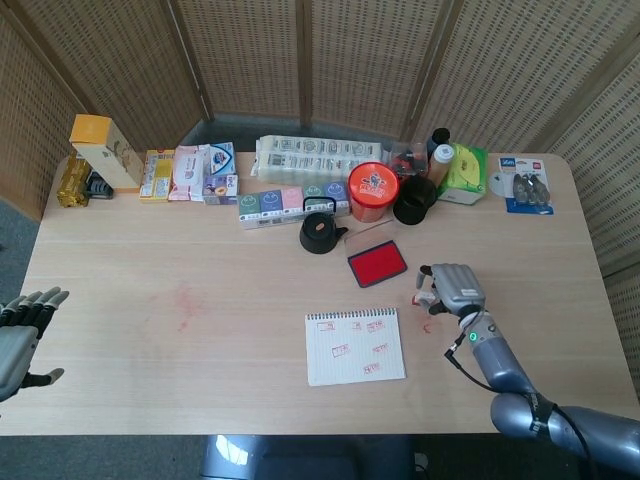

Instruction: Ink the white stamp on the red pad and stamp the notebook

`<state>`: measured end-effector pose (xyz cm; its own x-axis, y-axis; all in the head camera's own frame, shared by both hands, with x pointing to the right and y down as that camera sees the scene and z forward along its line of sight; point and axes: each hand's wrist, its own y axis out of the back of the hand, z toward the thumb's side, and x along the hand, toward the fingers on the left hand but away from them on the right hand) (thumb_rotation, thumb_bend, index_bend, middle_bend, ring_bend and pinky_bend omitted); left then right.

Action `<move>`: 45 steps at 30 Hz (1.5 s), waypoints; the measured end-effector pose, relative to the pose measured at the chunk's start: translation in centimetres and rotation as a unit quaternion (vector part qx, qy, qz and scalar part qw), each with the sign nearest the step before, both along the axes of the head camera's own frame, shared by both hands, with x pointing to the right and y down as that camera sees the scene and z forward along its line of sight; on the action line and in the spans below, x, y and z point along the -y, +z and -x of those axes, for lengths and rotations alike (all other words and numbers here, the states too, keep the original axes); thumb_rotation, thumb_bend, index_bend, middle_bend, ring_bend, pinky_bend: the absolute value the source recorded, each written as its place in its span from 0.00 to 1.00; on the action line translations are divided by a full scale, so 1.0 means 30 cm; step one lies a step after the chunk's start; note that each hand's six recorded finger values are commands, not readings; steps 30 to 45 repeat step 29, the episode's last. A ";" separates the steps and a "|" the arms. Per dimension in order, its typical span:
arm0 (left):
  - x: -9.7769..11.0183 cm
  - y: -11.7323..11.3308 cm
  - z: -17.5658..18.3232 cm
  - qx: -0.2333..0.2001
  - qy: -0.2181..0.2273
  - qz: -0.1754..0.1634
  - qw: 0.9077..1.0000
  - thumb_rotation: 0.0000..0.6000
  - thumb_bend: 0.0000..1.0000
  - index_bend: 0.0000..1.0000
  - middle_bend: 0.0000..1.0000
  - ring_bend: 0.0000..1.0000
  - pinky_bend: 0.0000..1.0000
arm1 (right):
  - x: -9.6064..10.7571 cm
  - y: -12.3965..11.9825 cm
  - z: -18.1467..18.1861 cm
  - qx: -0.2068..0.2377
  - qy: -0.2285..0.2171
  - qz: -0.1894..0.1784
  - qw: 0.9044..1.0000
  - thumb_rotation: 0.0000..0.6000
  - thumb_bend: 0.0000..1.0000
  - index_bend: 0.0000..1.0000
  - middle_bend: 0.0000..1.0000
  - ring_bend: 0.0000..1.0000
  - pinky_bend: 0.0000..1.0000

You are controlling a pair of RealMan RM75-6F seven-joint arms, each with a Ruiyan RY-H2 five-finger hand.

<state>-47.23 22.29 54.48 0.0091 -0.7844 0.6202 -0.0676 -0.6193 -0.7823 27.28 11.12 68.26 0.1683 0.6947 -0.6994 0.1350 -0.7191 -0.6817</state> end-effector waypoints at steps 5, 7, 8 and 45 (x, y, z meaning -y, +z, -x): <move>0.001 -0.014 0.002 -0.005 -0.002 -0.006 1.000 1.00 0.00 0.00 0.00 0.00 0.00 | 0.026 -0.137 0.006 0.014 -0.040 -0.076 0.996 1.00 0.27 0.41 0.62 0.62 0.86; 0.001 -0.021 0.002 -0.007 -0.002 -0.009 1.000 1.00 0.00 0.00 0.00 0.00 0.00 | 0.027 -0.196 0.001 0.020 -0.055 -0.109 0.992 0.99 0.20 0.38 0.49 0.47 0.75; 0.001 -0.024 0.002 -0.007 -0.002 -0.010 1.000 1.00 0.00 0.00 0.00 0.00 0.00 | 0.024 -0.221 -0.003 0.022 -0.062 -0.123 0.990 0.96 0.17 0.36 0.42 0.39 0.67; -0.001 -0.099 0.006 0.004 0.008 -0.061 0.998 1.00 0.00 0.00 0.00 0.00 0.00 | -0.253 -0.465 -0.359 -0.082 0.025 -0.253 0.964 0.70 0.00 0.19 0.06 0.00 0.16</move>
